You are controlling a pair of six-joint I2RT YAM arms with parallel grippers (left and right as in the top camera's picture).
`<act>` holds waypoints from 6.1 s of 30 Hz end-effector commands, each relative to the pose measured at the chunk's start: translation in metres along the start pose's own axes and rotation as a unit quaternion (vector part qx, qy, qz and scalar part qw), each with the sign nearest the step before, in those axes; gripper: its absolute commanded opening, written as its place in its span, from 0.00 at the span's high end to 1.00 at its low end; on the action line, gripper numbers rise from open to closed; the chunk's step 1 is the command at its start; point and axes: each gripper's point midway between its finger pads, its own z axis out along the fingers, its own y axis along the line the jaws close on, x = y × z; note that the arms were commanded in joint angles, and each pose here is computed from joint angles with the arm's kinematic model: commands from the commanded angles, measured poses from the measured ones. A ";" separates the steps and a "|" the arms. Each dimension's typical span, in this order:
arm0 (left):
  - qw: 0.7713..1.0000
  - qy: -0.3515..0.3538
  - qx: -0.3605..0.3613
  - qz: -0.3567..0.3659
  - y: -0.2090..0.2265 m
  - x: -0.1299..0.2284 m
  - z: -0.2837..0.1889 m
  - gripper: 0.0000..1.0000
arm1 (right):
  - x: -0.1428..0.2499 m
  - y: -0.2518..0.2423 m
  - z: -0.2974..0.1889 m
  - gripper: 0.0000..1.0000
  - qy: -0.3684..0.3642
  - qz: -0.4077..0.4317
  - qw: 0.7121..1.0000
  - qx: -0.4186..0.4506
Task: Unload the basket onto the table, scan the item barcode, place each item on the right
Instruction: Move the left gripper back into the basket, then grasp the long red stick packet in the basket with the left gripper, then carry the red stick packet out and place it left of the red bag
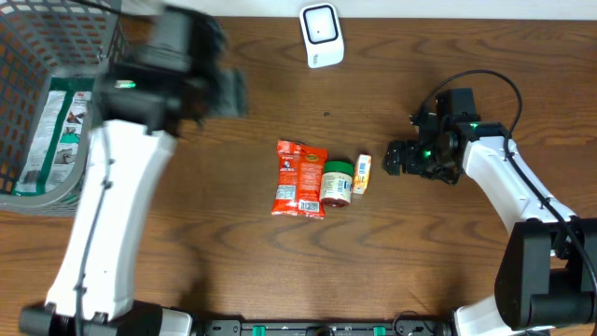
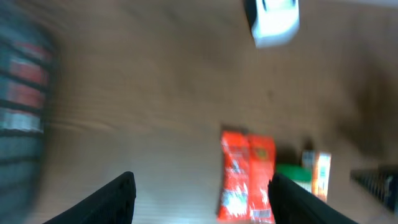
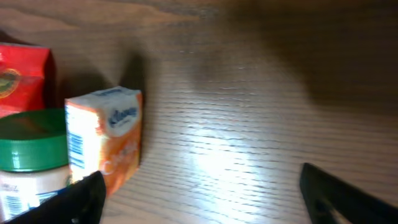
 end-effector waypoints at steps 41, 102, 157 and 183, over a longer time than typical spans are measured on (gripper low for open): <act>0.984 0.178 0.010 -0.026 0.300 0.044 0.179 0.06 | -0.001 -0.007 -0.005 0.01 -0.002 0.001 1.000 0.020; 0.942 -0.182 -0.233 -0.160 0.277 -0.070 -0.047 0.93 | -0.001 -0.007 -0.005 0.01 -0.002 0.001 1.000 0.021; 0.983 0.181 -0.022 -0.035 0.006 0.230 0.181 0.38 | -0.001 -0.007 -0.005 0.01 -0.002 0.001 1.000 0.020; 0.995 -0.067 -0.076 -0.026 0.067 -0.032 -0.022 0.70 | -0.001 -0.007 -0.005 0.01 -0.002 0.001 1.000 0.020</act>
